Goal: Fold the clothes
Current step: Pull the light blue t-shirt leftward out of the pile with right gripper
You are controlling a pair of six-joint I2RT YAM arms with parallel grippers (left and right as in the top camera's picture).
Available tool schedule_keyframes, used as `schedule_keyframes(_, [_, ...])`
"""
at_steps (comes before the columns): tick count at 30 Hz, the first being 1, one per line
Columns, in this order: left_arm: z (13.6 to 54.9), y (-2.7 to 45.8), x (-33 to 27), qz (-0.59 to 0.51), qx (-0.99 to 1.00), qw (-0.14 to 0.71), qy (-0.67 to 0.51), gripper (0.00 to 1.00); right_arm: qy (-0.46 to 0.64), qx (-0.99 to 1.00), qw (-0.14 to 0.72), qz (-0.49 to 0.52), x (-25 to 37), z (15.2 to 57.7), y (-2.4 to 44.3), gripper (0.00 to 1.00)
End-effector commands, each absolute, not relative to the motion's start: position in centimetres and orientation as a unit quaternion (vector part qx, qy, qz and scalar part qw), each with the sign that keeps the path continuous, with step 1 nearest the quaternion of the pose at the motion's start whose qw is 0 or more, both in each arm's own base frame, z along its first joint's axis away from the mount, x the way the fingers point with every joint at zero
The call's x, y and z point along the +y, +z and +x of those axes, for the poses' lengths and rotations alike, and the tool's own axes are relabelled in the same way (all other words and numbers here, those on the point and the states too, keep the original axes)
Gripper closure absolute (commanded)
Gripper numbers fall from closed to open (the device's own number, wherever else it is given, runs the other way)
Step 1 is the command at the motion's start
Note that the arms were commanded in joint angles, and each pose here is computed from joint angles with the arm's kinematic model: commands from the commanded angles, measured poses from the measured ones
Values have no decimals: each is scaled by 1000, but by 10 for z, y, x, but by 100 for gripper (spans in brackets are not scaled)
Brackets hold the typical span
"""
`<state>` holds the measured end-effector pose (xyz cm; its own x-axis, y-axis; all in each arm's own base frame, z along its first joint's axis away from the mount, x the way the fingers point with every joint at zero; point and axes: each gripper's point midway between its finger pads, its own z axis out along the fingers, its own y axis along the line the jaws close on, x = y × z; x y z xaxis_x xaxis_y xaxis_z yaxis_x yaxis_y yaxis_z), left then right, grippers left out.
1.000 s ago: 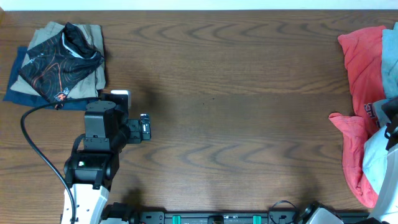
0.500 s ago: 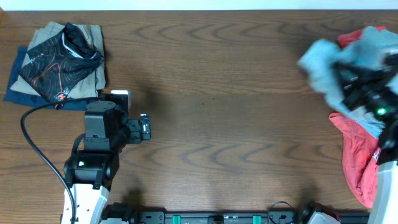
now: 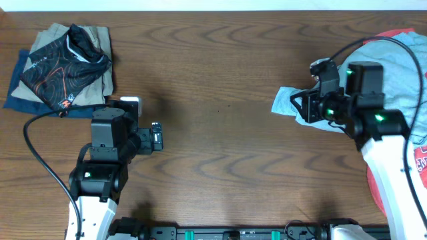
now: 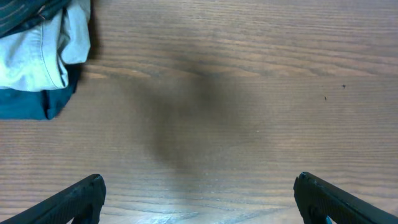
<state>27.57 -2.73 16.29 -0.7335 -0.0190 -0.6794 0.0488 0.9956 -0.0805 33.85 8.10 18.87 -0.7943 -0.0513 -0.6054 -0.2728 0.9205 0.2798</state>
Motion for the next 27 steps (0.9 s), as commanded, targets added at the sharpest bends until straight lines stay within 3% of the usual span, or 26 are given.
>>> schedule_keyframes(1, [279,172,-27,0,926,374,-51,2,11,961,277,2,22,353,151,57])
schedule_keyframes(13, [279,172,-27,0,926,374,-51,2,-74,986,147,22,-9,369,34,20])
schedule_keyframes(20, [279,172,-27,0,926,374,-51,2,-77,989,123,26,-13,377,-12,17])
schedule_keyframes(21, [279,172,-27,0,926,374,-51,2,-77,989,121,27,-14,378,-16,21])
schedule_keyframes(22, [279,172,-27,0,926,374,-51,2,-77,989,121,29,-15,378,-19,34])
schedule_keyframes(23, [279,172,-27,0,926,374,-51,2,-77,989,121,30,-16,379,-21,52])
schedule_keyframes(24, [279,172,-27,0,926,374,-51,2,-76,989,121,32,-16,380,-23,83])
schedule_keyframes(25, [279,172,-27,0,926,374,-51,2,-70,990,121,35,-14,380,-23,98])
schedule_keyframes(27, [279,172,-27,0,926,374,-51,2,-19,992,121,20,6,380,-22,99])
